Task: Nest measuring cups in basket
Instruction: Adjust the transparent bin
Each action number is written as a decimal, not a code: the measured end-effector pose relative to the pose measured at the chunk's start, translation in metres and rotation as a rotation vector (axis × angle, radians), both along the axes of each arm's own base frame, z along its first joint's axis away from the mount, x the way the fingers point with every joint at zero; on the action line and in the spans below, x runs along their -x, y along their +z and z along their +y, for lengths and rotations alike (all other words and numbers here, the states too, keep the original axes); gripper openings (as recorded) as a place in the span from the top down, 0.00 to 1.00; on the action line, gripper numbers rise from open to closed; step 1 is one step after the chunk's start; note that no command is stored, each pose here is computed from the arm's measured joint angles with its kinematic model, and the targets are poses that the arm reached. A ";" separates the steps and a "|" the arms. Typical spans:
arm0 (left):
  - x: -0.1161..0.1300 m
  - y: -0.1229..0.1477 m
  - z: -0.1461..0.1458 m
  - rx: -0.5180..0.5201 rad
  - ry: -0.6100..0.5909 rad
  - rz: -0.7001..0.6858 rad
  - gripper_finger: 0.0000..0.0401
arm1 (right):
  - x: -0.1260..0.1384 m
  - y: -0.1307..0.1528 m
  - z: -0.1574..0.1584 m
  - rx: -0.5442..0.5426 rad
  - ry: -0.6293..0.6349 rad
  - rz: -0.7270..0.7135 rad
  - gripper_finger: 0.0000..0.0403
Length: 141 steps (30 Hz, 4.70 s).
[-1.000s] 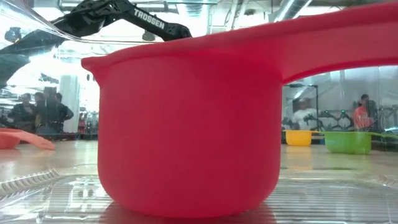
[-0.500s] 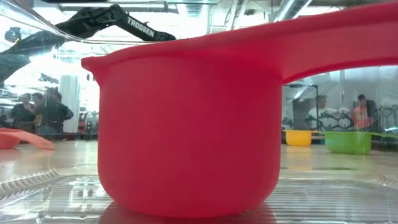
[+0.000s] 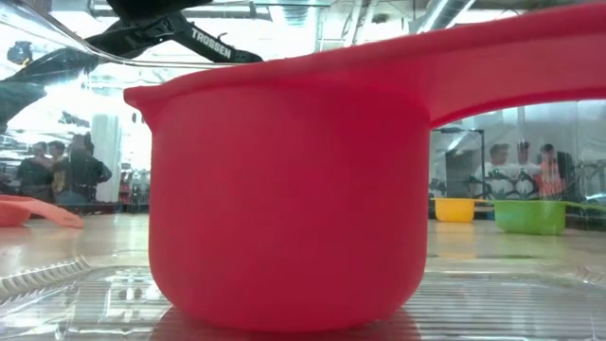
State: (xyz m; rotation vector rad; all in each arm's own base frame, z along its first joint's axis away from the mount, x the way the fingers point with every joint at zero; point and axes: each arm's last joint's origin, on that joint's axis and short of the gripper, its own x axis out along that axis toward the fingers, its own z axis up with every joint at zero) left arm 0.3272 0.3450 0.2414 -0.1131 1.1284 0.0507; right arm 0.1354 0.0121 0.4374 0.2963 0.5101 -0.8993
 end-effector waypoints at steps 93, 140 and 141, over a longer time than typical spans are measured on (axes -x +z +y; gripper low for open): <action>-0.033 0.151 -0.295 0.074 0.094 0.107 1.00 | -0.003 -0.004 0.003 0.086 0.114 0.175 0.92; -0.048 -0.028 -0.566 0.247 0.077 -0.129 1.00 | -0.040 -0.016 0.078 -0.062 0.368 0.013 0.92; -0.049 -0.030 -0.564 0.235 0.077 -0.125 1.00 | -0.040 -0.016 0.078 -0.060 0.370 0.015 0.92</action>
